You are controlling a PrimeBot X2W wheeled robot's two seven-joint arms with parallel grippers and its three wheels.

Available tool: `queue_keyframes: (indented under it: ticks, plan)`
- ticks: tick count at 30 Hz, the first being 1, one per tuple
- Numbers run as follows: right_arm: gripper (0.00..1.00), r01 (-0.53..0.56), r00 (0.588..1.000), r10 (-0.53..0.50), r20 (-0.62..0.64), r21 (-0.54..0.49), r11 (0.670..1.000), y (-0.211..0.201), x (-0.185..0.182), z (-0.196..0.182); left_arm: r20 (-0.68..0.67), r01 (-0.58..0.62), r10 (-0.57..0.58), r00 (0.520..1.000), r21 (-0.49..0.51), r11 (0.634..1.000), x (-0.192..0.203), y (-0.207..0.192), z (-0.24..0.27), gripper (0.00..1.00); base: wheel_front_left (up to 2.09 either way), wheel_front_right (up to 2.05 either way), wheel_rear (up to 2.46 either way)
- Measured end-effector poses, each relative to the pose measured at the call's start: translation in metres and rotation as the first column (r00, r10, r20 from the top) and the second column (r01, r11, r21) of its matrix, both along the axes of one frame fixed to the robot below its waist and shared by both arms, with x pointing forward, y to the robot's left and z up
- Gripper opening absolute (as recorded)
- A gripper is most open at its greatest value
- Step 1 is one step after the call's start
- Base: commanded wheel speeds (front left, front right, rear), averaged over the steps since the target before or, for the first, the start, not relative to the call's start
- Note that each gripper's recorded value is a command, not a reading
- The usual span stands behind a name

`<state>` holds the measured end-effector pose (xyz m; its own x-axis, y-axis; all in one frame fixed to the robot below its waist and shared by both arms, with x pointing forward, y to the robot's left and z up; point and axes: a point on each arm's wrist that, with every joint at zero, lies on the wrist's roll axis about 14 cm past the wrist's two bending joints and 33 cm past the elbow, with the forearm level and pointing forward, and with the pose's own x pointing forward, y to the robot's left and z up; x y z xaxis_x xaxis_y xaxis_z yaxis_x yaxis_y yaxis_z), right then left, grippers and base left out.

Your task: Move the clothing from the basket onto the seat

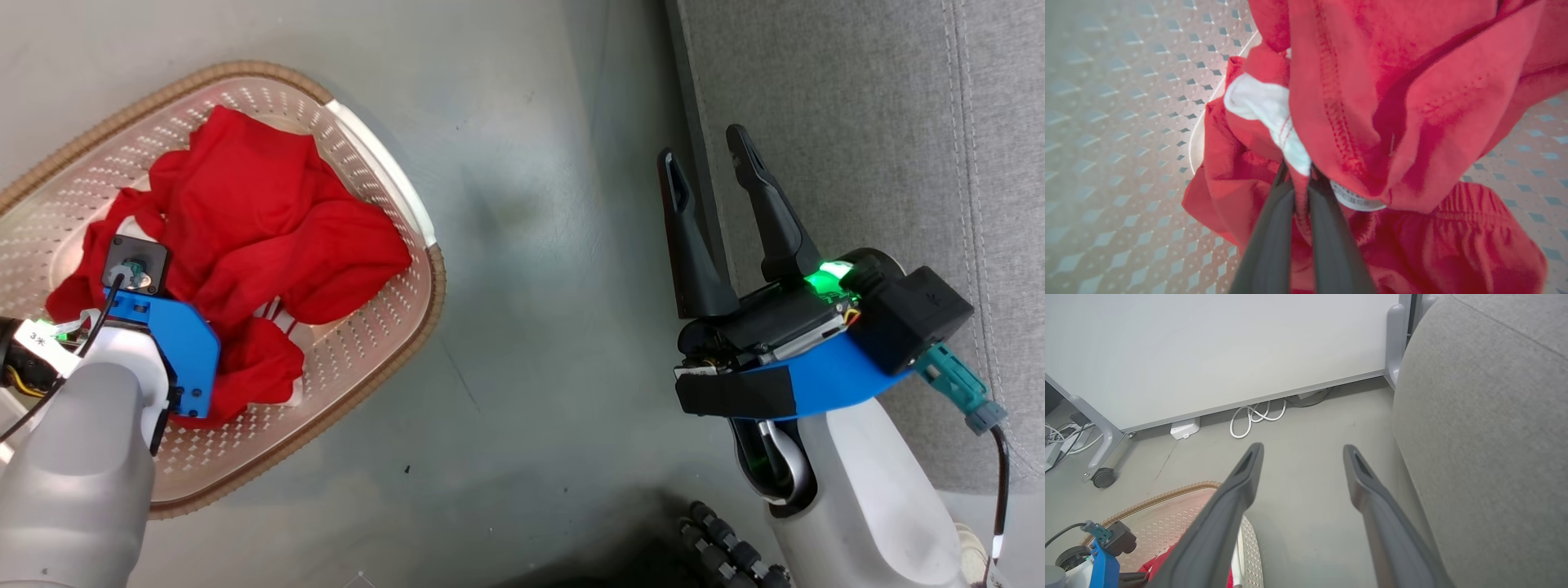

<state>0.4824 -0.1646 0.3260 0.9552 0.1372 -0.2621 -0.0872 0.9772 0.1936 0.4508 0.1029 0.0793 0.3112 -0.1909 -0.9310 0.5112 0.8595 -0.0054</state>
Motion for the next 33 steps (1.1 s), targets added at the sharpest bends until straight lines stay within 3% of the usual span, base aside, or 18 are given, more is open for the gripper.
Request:
queue_keyframes:
  ticks: [10, 19, 27, 33]
  plan:
    - [1.00, -0.006, 0.997, 0.007, 0.071, -0.012, 1.000, 0.002, 0.003, 0.035, 0.145, -0.053, 0.068, 0.987, -0.102, 0.993, 0.022, -0.015, 0.054, 0.00, 0.00, 0.00, 0.00]
    - [1.00, 0.001, 0.989, 0.004, 0.150, -0.035, 0.999, 0.003, -0.018, 0.084, 0.324, -0.040, 0.119, 0.939, -0.238, 0.970, 0.028, -0.038, 0.144, 0.00, 0.00, 0.00, 0.00]
    - [1.00, -0.003, 0.972, 0.011, 0.235, -0.033, 0.999, 0.010, -0.056, 0.134, 0.496, 0.047, 0.138, 0.857, -0.341, 0.939, 0.018, -0.060, 0.249, 0.00, 0.00, 0.00, 0.00]
    - [1.00, -0.026, 0.955, 0.034, 0.296, -0.031, 0.999, 0.020, -0.082, 0.167, 0.622, 0.114, 0.172, 0.764, -0.392, 0.913, 0.014, -0.068, 0.324, 0.00, 0.00, 0.00, 0.00]
